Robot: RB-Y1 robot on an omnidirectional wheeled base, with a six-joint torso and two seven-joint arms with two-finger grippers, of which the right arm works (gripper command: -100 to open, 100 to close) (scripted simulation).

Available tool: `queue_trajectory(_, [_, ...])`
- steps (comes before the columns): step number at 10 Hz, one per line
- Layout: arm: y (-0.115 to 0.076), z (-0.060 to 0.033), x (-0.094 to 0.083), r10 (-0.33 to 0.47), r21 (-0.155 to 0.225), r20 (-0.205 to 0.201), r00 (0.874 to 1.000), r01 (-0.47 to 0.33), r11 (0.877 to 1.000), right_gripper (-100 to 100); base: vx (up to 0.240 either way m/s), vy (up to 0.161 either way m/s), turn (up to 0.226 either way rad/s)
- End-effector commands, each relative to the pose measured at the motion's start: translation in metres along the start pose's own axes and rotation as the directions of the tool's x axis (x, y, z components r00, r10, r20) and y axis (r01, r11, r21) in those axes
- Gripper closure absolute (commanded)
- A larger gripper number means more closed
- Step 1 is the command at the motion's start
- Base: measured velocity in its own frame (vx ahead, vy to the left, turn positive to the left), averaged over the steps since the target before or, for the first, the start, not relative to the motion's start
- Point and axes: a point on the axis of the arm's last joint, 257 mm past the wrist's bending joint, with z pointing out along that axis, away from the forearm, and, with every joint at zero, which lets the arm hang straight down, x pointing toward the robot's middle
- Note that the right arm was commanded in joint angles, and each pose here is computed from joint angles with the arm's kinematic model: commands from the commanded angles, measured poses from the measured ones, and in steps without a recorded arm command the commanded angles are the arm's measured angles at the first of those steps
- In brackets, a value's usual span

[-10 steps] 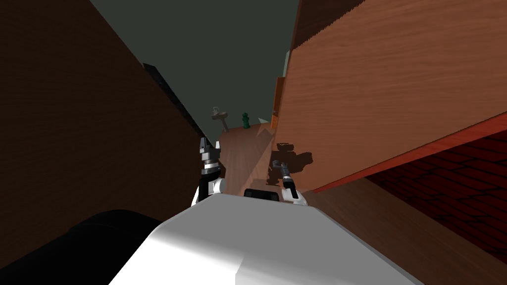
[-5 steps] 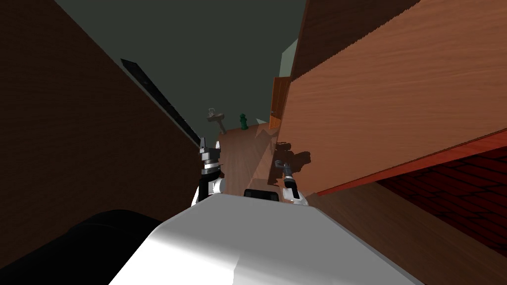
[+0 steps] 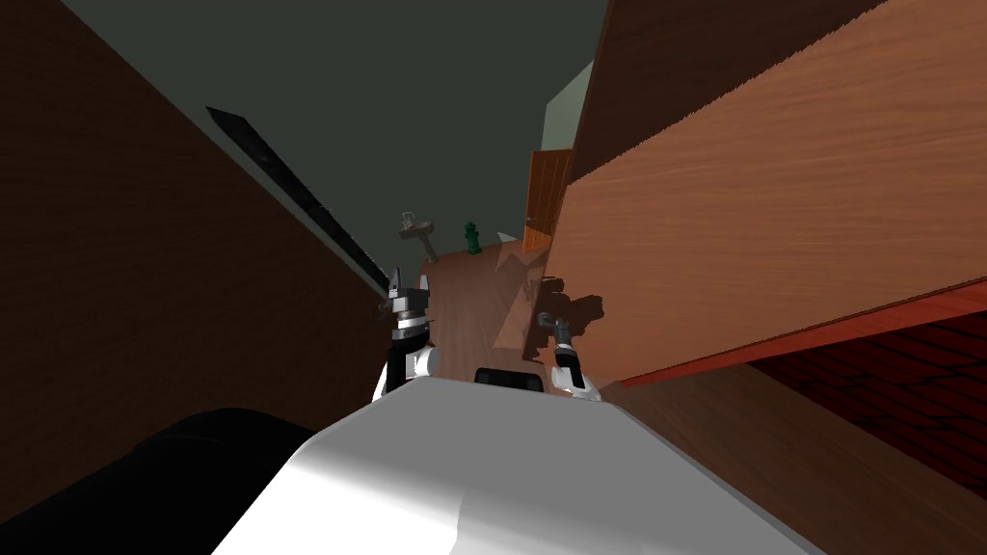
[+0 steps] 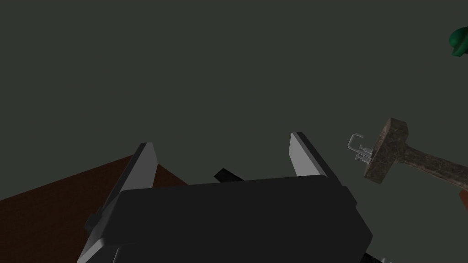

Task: Push the door open

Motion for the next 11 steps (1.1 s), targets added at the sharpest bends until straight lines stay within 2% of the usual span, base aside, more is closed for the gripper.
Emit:
queue_trajectory(1, [0.004, 0.0027, -0.009, -0.007, -0.010, 0.011, 1.000, 0.008, 1.000, 100, 0.148, 0.025, -0.025])
queue_trajectory(5, [0.005, 0.0039, -0.032, -0.022, -0.013, 0.048, 0.999, 0.023, 1.000, 100, 0.165, 0.038, -0.031])
queue_trajectory(11, [0.008, 0.0027, -0.078, -0.034, -0.015, 0.139, 0.990, 0.037, 0.999, 100, 0.199, 0.053, -0.055])
